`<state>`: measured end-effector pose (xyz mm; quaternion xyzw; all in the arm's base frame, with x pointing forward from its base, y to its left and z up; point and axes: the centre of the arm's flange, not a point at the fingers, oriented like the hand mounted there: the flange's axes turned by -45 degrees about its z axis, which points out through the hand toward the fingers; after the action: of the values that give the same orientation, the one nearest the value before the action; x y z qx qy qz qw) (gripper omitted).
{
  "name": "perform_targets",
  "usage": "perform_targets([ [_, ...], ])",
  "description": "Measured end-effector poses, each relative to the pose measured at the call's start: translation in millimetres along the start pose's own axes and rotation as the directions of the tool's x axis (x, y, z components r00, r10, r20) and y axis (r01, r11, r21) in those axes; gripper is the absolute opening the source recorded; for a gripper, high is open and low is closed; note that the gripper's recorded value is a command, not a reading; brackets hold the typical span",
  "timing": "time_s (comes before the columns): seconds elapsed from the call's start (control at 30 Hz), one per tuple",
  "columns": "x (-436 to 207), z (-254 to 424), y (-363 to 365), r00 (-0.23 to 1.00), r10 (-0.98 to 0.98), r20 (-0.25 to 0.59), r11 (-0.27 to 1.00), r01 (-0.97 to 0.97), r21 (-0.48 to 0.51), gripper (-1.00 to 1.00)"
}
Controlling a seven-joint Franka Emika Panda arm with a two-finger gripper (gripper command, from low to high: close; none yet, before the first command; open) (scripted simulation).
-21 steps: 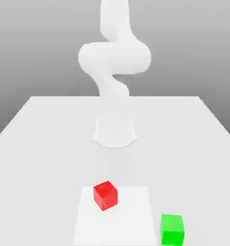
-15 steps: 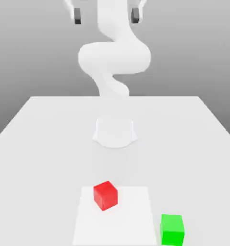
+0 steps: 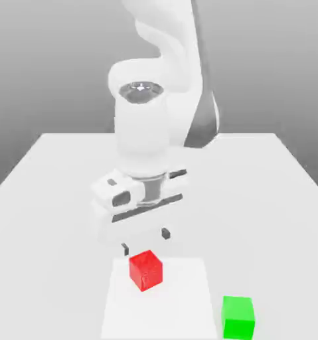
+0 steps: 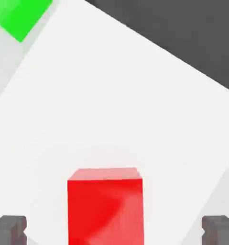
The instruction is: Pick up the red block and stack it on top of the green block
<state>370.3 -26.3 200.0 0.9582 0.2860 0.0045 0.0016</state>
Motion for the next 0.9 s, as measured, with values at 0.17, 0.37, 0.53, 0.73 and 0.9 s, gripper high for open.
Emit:
perform_targets([
  [0.17, 0.4, 27.2, 0.3, 1.000, -0.006, 0.002, 1.000, 0.006, -0.002, 0.00],
  [0.37, -3.6, 56.2, -3.1, 1.000, -0.002, 0.007, 1.000, 0.002, 0.004, -1.00],
  [0.53, -4.0, 58.2, -3.6, 1.000, -0.001, 0.009, 1.000, 0.001, 0.006, -1.00],
  [0.73, 0.3, 28.3, 0.2, 1.000, -0.006, 0.003, 1.000, 0.006, -0.001, -1.00],
  [0.9, -1.3, 2.2, -0.4, 1.000, -0.002, 0.004, 1.000, 0.002, 0.001, -1.00],
])
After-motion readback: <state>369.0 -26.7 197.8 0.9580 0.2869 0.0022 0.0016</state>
